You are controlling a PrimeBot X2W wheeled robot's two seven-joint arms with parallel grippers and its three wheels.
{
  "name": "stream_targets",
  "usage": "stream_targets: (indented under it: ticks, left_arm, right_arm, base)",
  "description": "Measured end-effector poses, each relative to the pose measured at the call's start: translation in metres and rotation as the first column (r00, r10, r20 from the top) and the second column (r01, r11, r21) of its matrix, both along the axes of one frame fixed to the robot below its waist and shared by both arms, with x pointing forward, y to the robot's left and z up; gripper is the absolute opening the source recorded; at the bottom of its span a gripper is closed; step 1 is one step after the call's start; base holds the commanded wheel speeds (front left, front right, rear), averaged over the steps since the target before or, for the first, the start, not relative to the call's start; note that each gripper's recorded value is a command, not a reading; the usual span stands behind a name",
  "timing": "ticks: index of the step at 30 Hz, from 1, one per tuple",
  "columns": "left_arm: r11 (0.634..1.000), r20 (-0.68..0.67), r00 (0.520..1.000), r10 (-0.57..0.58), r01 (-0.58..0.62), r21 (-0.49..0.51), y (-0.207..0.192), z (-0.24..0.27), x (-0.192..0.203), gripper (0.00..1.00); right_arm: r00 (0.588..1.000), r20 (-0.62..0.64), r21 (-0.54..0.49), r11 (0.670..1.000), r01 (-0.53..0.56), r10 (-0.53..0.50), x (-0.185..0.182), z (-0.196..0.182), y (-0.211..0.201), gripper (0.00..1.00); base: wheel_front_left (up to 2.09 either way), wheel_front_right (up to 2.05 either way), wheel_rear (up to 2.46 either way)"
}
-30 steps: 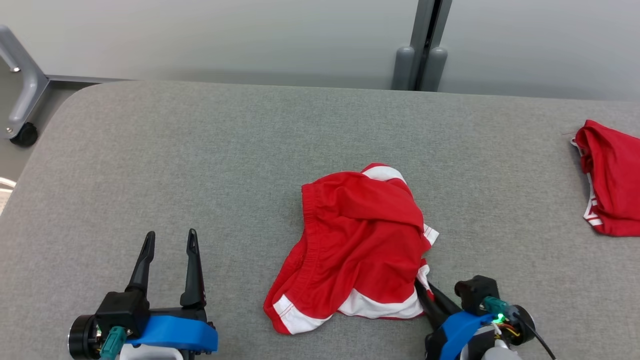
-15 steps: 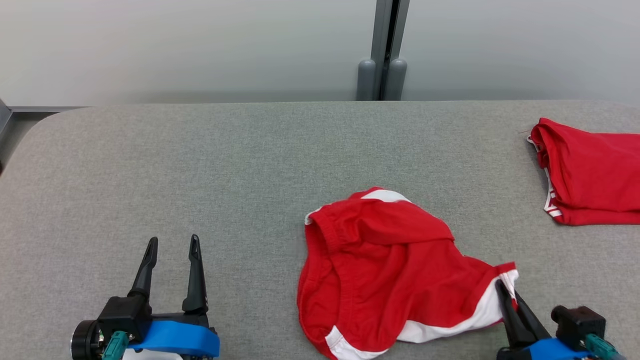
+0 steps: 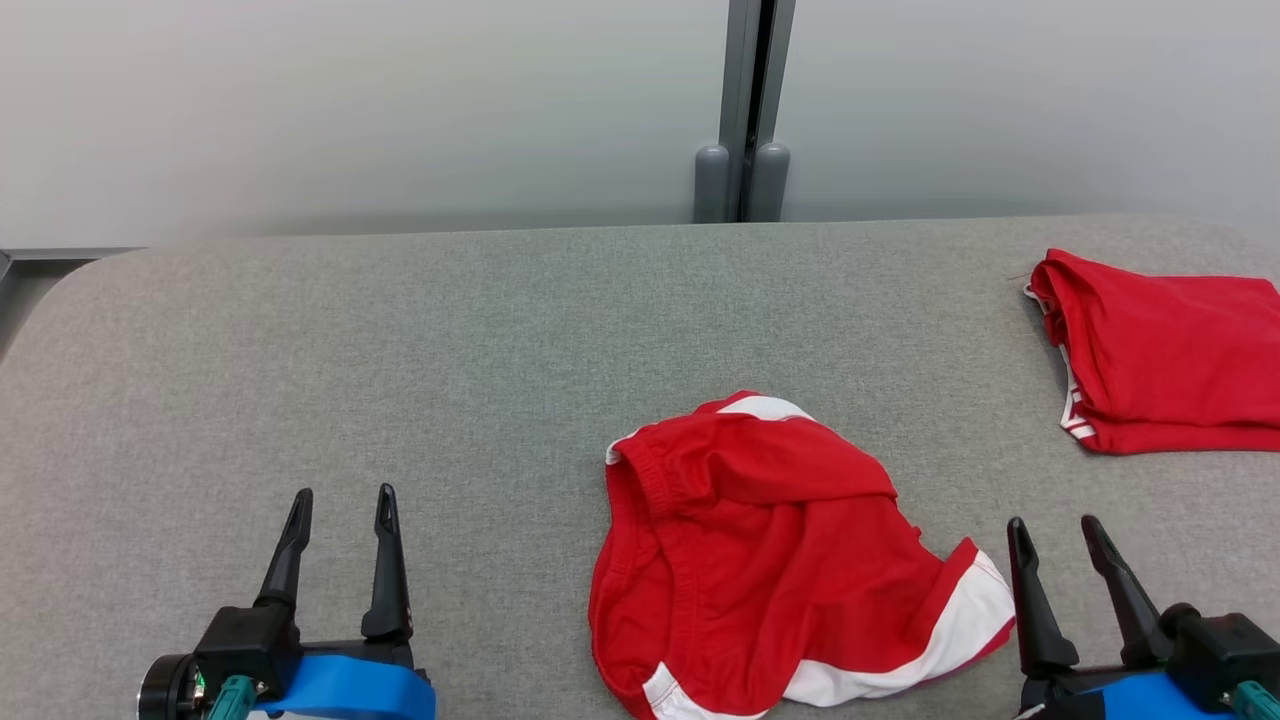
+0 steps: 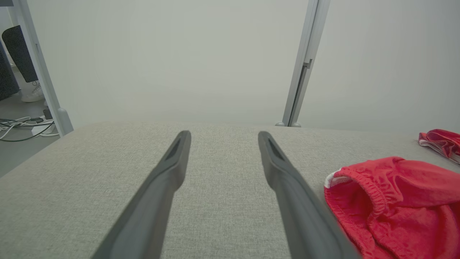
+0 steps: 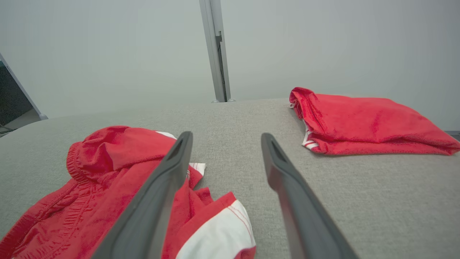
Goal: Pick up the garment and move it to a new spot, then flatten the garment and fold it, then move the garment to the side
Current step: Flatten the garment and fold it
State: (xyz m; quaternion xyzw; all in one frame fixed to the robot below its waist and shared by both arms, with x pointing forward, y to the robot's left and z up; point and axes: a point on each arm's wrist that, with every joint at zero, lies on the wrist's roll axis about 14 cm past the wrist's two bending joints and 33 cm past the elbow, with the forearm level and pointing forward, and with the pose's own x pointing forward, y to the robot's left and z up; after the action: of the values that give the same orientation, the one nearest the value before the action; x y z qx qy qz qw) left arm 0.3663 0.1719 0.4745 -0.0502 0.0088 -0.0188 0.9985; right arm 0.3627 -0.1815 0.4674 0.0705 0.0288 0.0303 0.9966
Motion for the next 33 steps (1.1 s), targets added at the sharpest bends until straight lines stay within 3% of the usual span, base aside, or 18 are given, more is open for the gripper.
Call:
stream_targets:
  ticks: [9, 33]
  left_arm:
    - [1.0, 0.007, 1.0, -0.011, 0.011, 0.008, -0.002, 0.002, -0.004, 1.0]
    - [1.0, -0.004, 1.0, -0.009, 0.01, 0.028, 0.001, -0.001, -0.009, 1.0]
  right_arm:
    - [0.99, 0.139, -0.005, 0.999, -0.038, 0.038, -0.002, 0.04, 0.017, 1.0]
    - [0.997, 0.07, 0.005, 0.999, -0.039, 0.039, -0.015, 0.02, 0.018, 1.0]
  base:
    - [0.0, 0.0, 0.0]
    - [0.0, 0.0, 0.0]
